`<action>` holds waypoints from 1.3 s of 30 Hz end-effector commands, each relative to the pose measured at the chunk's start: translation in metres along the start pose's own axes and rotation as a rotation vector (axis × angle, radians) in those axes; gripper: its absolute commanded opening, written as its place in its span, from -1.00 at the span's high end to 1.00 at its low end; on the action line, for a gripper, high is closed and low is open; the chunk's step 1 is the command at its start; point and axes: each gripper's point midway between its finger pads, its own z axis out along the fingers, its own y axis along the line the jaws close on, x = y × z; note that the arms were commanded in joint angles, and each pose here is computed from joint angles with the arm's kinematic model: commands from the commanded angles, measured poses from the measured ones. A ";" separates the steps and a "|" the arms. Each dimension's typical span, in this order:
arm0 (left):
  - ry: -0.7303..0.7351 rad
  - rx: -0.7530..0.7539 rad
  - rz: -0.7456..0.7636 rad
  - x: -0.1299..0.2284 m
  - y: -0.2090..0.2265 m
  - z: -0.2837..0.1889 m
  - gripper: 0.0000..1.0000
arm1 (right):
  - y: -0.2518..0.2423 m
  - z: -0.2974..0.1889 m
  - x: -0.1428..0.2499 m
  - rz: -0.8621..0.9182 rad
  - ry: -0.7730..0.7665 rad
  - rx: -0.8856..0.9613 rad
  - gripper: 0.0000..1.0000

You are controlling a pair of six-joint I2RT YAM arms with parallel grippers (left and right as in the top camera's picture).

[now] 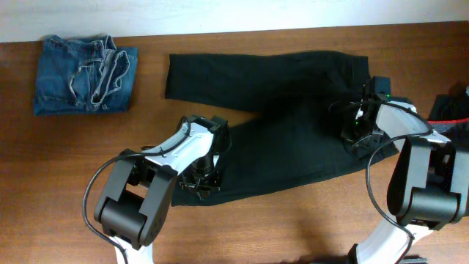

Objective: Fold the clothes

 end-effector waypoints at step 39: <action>-0.180 -0.082 0.013 -0.030 0.008 -0.058 0.95 | -0.069 -0.061 -0.020 0.266 0.029 -0.007 0.64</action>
